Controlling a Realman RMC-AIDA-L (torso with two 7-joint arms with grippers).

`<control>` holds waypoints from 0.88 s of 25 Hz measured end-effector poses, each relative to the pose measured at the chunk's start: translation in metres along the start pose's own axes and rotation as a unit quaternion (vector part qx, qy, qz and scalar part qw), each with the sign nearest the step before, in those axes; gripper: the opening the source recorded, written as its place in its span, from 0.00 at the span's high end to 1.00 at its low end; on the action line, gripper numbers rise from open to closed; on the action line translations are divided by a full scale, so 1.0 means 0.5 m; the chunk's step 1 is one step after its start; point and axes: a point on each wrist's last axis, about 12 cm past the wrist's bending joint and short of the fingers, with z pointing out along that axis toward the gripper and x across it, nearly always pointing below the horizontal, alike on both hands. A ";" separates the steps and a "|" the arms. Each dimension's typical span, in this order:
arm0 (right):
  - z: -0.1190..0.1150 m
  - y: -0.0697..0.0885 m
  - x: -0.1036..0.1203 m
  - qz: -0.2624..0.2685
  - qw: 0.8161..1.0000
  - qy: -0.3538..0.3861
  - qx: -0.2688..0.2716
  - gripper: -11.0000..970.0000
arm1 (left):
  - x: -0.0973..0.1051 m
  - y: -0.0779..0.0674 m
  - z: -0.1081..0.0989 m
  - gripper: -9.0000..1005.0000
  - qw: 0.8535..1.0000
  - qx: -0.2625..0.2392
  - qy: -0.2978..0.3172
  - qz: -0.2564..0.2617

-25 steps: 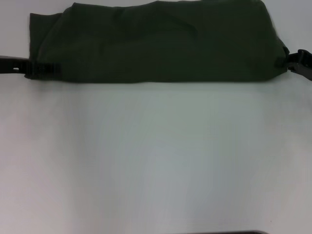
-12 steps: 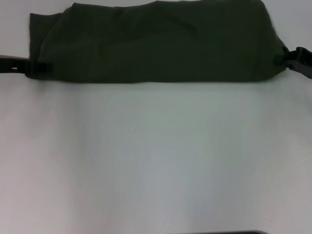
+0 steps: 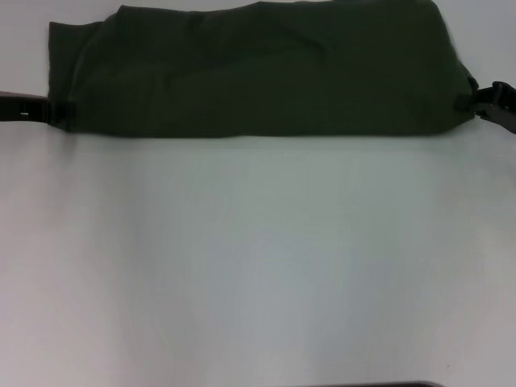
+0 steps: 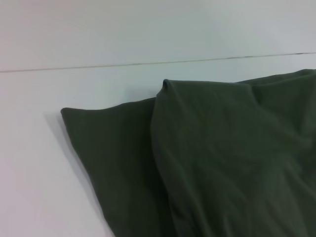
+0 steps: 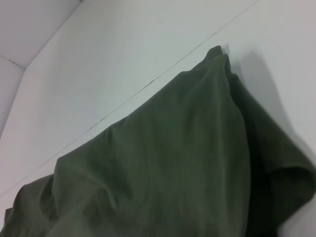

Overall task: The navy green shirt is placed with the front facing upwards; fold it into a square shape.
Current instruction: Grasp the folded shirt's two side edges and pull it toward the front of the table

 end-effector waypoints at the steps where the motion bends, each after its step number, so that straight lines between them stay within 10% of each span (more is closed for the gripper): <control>1: 0.000 0.000 0.000 0.000 1.000 0.000 0.000 0.97 | 0.000 0.000 0.000 0.75 1.000 -0.001 0.000 0.000; 8: -0.001 -0.001 0.001 0.000 1.000 0.000 0.000 0.97 | 0.003 0.002 0.003 0.91 1.000 -0.008 0.004 0.002; 22: -0.025 -0.017 0.020 0.004 1.000 -0.008 -0.016 0.97 | 0.015 0.005 -0.024 0.92 1.000 0.010 0.008 -0.003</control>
